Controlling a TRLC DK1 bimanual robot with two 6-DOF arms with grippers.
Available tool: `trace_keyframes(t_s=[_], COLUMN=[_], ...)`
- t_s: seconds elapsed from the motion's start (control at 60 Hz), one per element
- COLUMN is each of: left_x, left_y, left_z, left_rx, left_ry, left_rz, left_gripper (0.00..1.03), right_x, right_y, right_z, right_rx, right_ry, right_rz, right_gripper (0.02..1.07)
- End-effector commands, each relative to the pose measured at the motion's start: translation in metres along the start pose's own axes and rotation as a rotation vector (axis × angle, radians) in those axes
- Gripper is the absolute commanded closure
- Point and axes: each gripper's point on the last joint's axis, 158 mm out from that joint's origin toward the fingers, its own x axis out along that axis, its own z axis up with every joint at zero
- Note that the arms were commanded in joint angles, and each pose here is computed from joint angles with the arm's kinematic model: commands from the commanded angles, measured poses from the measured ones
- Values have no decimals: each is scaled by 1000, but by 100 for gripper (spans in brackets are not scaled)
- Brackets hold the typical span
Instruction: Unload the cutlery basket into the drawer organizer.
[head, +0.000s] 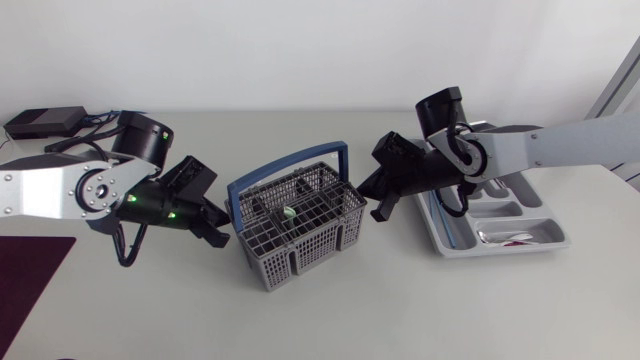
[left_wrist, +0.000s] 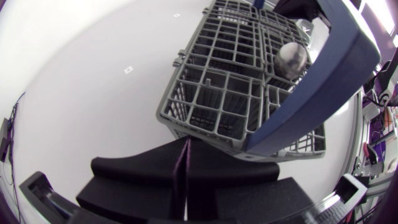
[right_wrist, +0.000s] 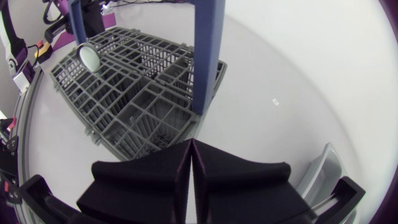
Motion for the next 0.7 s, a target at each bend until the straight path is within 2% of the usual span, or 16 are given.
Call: trace_keyframes(t_s=[0.0,0.467,0.683], left_x=[12,41,41], left_y=[6,38,59], left_z=[18,46,43], left_rx=[-5,-31,-59], left_ry=[-28,-42,-40], left_rz=[-12,7,34], left_gripper=[100,100,100], right_x=[1,-17,-16], right_y=[38,67,63], right_z=[1,-16,-15], right_rx=[-31,-32,-32], right_ry=[-7,26,44], right_rz=[87,79,37], right_gripper=[102,102,102])
